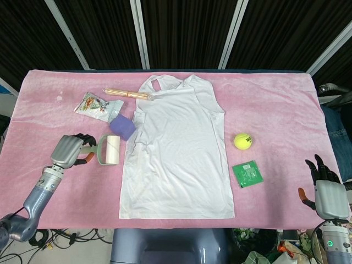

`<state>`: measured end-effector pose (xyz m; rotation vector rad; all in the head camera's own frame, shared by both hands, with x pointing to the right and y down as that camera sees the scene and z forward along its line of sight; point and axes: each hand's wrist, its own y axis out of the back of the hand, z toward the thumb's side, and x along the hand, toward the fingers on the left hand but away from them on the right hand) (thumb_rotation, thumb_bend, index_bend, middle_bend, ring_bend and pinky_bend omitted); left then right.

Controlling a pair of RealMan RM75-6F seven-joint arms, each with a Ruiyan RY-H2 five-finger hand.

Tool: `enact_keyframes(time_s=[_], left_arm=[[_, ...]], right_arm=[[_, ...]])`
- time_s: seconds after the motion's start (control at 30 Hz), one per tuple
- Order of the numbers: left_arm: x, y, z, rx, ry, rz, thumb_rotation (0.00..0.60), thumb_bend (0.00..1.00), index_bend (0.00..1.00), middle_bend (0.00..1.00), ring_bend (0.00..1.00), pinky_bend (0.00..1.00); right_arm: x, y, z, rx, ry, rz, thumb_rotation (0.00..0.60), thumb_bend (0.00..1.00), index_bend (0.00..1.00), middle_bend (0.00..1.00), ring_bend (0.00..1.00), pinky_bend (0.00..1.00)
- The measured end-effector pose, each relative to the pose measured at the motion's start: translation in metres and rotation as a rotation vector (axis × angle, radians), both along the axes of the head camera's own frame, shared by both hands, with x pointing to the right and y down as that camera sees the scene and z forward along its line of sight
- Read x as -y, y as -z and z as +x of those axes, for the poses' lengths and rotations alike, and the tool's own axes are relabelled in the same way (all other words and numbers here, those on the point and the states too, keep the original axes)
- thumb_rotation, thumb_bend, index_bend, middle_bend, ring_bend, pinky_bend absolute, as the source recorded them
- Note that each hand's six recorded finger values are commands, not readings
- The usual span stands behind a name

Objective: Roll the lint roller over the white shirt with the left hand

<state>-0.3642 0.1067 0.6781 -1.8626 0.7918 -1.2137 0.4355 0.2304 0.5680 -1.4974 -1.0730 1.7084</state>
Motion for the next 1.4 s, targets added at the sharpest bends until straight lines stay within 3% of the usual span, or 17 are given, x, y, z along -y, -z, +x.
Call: enact_keyframes(time_s=[0.2,0.7,1.03,1.4], left_arm=[[0.008,0.002,0.036,-0.016,-0.053,-0.067,0.600,0.56,0.60,0.60,0.44,0.61],[0.042,0.004,0.119,0.144,-0.157,-0.174,0.600,0.56,0.60,0.60,0.44,0.61],[0.041,-0.011,0.162,0.215,-0.180,-0.275,0.600,0.56,0.60,0.60,0.44,0.61],[0.036,-0.027,0.174,0.387,-0.262,-0.247,0.600,0.56,0.60,0.60,0.44,0.61]], right_arm=[[0.000,0.000,0.000,0.001,0.001,0.001,0.600,0.26,0.16,0.01,0.15,0.21],[0.000,0.000,0.000,0.006,-0.005,0.000,0.600,0.26,0.16,0.01,0.15,0.21],[0.001,0.000,0.001,0.011,-0.010,0.001,0.600,0.26,0.16,0.01,0.15,0.21],[0.001,0.000,0.001,0.016,-0.015,0.001,0.600,0.26,0.16,0.01,0.15,0.21]])
